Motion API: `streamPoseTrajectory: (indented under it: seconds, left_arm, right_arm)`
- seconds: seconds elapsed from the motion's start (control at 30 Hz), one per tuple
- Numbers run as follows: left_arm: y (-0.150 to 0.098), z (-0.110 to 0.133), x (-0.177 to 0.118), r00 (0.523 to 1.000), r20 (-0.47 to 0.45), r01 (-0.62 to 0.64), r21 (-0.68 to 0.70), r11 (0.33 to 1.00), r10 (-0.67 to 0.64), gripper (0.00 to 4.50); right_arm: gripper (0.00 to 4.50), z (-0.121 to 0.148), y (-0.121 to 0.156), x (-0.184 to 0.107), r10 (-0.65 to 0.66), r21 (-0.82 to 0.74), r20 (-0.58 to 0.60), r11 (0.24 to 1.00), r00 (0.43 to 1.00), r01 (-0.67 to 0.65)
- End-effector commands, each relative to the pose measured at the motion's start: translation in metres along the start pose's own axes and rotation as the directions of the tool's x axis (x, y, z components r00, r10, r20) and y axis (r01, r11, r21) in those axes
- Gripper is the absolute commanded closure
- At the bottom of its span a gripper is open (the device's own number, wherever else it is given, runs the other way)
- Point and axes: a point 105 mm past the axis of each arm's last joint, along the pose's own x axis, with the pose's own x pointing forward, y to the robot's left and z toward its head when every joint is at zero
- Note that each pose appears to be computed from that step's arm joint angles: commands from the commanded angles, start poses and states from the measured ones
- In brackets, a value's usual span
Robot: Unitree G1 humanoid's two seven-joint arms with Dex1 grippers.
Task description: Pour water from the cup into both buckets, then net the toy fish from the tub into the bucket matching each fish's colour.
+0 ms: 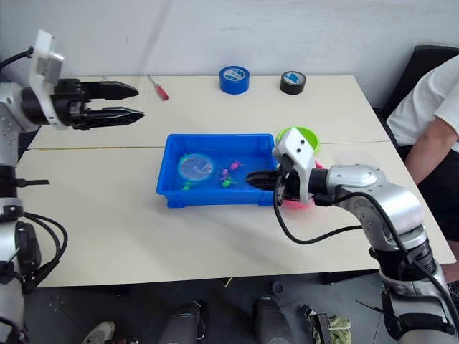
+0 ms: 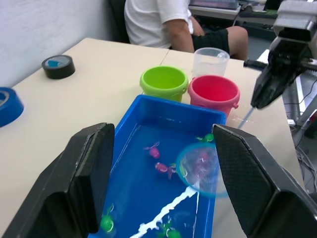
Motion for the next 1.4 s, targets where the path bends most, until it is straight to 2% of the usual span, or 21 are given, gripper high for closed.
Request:
streamPoseTrajectory:
  seconds: [0.03,0.3,0.53,0.9,1.13,1.23,1.4]
  left_arm:
    - [-0.009,-0.008,-0.009,1.000,-0.021,-0.015,0.024,1.000,0.015,1.04]
    - [-0.026,-0.024,-0.005,1.000,0.002,-0.025,-0.015,1.000,0.025,1.04]
    - [-0.036,-0.040,-0.012,0.999,-0.027,-0.038,-0.036,0.999,0.037,1.04]
    - [-0.051,-0.058,-0.005,0.998,0.022,-0.064,-0.094,0.993,0.066,1.04]
    - [-0.052,-0.058,-0.004,0.994,0.044,-0.091,-0.118,0.989,0.096,1.04]
    - [-0.050,-0.059,-0.005,0.994,0.020,-0.105,-0.104,0.989,0.107,1.04]
    - [-0.049,-0.065,-0.014,0.990,-0.073,-0.123,-0.043,0.992,0.119,1.04]
  right_arm:
    - [4.50,0.014,-0.027,-0.012,-0.129,-0.085,0.022,0.988,0.991,0.131]
    - [4.50,0.012,-0.058,-0.024,-0.267,-0.280,-0.059,0.929,0.962,0.241]
    - [4.50,-0.002,-0.059,-0.045,-0.296,-0.404,-0.154,0.889,0.943,0.214]
    - [4.50,-0.015,-0.051,-0.061,-0.298,-0.407,-0.204,0.892,0.933,0.196]
    - [4.50,-0.011,-0.046,-0.054,-0.304,-0.391,-0.182,0.895,0.935,0.214]
    - [4.50,-0.007,-0.044,-0.045,-0.303,-0.389,-0.145,0.893,0.942,0.227]
    - [4.50,-0.002,-0.043,-0.039,-0.297,-0.393,-0.114,0.890,0.948,0.232]
